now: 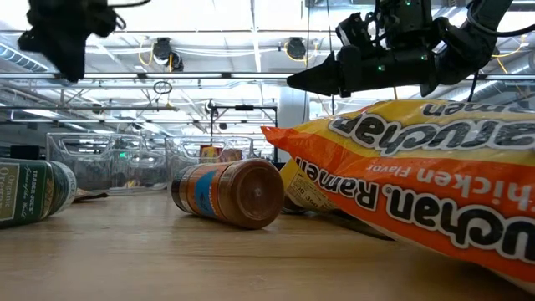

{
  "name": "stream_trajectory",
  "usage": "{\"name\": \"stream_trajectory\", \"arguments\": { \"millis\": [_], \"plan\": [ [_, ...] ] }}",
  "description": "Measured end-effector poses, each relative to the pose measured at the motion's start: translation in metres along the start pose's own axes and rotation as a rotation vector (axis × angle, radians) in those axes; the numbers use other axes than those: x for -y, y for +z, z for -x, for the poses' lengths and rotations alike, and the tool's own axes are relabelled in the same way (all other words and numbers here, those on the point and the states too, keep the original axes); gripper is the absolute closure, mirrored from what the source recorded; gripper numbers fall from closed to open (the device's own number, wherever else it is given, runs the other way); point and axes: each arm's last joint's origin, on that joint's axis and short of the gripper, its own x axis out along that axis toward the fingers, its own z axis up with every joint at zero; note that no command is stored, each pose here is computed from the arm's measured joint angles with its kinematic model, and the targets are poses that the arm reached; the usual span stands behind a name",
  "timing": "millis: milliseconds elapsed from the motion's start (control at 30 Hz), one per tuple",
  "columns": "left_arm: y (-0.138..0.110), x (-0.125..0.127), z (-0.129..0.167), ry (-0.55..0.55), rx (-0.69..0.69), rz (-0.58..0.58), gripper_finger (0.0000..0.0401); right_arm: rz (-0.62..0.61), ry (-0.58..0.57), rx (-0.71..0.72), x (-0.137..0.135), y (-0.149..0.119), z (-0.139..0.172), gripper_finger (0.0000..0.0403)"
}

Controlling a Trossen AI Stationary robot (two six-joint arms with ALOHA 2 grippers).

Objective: Pick & Place Food Item
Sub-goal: Put the blue baby spoon into the left transparent bin

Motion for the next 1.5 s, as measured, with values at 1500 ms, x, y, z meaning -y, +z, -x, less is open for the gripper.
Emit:
{"name": "stream_trajectory", "arguments": {
  "millis": [1500],
  "plan": [
    [-0.074, 0.064, -0.113, 0.059, -0.190, 0.143, 0.0297, -0.016, 0.002, -0.007, 0.000, -0.001, 0.000, 0.0152]
  ]
}}
